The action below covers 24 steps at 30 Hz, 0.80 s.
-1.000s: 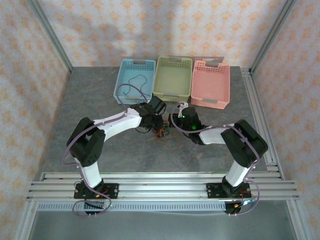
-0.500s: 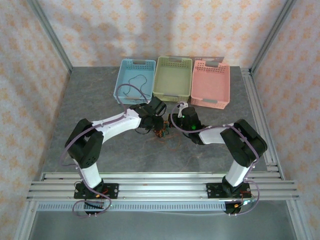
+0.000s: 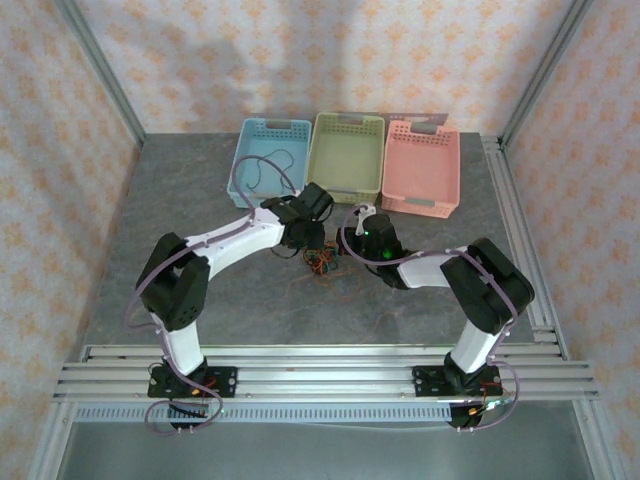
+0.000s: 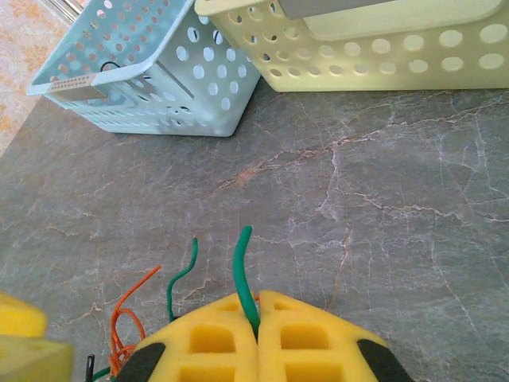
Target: Untangle the cables
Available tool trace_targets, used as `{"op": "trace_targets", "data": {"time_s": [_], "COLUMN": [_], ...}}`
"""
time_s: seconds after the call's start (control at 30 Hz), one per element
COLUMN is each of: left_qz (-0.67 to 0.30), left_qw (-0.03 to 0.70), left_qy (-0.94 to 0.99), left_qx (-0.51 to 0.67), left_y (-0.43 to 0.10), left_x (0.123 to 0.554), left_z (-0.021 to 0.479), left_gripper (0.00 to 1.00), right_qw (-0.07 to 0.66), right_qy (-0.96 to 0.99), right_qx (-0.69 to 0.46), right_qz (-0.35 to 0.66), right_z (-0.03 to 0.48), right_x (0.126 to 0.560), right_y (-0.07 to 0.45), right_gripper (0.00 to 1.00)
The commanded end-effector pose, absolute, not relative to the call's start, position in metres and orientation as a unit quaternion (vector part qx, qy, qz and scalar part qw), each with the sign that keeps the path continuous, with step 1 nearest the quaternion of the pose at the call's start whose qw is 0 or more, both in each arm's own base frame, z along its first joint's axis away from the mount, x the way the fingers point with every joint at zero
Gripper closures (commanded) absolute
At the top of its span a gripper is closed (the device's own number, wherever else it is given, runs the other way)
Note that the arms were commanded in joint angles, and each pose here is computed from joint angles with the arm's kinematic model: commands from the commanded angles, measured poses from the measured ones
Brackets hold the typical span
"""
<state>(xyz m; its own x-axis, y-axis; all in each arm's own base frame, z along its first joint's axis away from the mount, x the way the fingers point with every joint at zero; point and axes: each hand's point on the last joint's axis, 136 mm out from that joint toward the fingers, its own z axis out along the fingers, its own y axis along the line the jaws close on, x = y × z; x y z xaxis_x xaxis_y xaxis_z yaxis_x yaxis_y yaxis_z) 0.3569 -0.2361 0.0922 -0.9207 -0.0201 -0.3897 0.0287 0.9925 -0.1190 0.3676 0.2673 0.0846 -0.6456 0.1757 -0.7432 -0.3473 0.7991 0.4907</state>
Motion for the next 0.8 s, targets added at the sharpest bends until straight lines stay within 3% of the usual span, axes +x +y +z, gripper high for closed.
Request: {"op": "trace_targets", "data": {"time_s": [0.0, 0.4, 0.77], "left_qz": [-0.035, -0.078, -0.129], "left_qw": [0.190, 0.179, 0.162], "left_qy": [0.981, 0.981, 0.978], "left_qx": [0.006, -0.003, -0.017], "left_y": [-0.226, -0.229, -0.239], "left_x": [0.366, 0.380, 0.379], "left_z": [0.085, 0.075, 0.069], "left_gripper": [0.61, 0.63, 0.58], "right_qw": [0.419, 0.416, 0.415], "right_qy": [0.854, 0.857, 0.857], "right_qx": [-0.040, -0.040, -0.041], "right_qz": [0.305, 0.303, 0.302], "right_z": [0.085, 0.083, 0.083], "right_x": [0.375, 0.375, 0.375], "right_y": [0.265, 0.265, 0.265], "right_gripper": [1.00, 1.00, 1.00]}}
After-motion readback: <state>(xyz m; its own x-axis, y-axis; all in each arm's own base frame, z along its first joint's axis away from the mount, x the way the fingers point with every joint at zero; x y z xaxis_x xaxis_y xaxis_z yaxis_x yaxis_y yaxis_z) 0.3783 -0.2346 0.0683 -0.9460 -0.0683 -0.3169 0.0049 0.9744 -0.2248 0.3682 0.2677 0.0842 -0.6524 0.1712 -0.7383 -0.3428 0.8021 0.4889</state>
